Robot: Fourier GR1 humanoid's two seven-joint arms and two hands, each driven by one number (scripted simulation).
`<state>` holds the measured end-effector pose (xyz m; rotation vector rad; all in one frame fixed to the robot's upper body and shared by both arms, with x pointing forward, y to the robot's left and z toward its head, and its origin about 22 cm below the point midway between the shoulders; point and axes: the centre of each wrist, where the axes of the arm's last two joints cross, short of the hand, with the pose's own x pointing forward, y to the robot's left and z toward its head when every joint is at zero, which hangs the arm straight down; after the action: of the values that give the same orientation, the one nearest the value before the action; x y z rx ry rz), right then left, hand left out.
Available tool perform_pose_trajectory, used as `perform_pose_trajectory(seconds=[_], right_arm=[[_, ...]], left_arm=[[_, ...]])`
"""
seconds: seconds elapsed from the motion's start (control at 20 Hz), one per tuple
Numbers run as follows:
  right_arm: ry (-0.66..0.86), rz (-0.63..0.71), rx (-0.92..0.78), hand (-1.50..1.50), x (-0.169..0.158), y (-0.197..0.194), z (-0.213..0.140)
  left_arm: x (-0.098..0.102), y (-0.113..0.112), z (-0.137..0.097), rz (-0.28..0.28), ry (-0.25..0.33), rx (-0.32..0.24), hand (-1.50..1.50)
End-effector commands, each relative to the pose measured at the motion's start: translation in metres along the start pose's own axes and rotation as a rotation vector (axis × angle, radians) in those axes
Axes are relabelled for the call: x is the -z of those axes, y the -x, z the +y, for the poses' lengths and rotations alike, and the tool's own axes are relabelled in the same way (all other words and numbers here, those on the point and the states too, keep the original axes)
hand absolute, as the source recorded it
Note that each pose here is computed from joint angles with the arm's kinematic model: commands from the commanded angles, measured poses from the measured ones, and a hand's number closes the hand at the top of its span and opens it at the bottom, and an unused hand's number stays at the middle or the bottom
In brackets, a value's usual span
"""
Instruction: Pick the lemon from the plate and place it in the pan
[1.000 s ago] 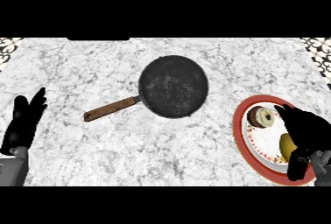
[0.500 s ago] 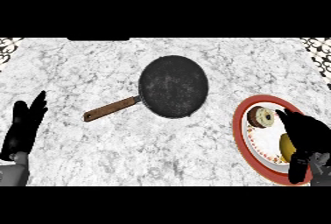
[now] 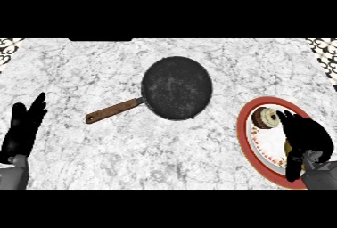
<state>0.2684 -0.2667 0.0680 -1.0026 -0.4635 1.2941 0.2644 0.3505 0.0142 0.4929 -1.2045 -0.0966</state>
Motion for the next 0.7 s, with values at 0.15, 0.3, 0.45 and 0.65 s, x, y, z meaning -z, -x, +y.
perform_pose_trajectory(seconds=[0.15, 0.3, 0.45, 0.65], right_arm=[[-0.027, 0.039, -0.008, -1.50, 0.018, 0.025, 0.014], [-0.026, 0.046, -0.028, -1.50, 0.001, 0.012, 0.020], [0.021, -0.031, -0.131, 1.50, 0.020, 0.014, 0.029], [0.100, -0.002, -0.185, 1.50, 0.025, 0.007, 0.020]], left_arm=[[-0.001, 0.020, 0.001, -0.004, 0.013, -0.005, 0.00], [0.005, -0.004, 0.009, 0.016, -0.003, -0.005, 0.00], [0.002, 0.015, -0.008, 0.007, -0.007, 0.008, 0.00], [0.006, 0.004, 0.004, -0.007, -0.010, -0.001, 0.00]])
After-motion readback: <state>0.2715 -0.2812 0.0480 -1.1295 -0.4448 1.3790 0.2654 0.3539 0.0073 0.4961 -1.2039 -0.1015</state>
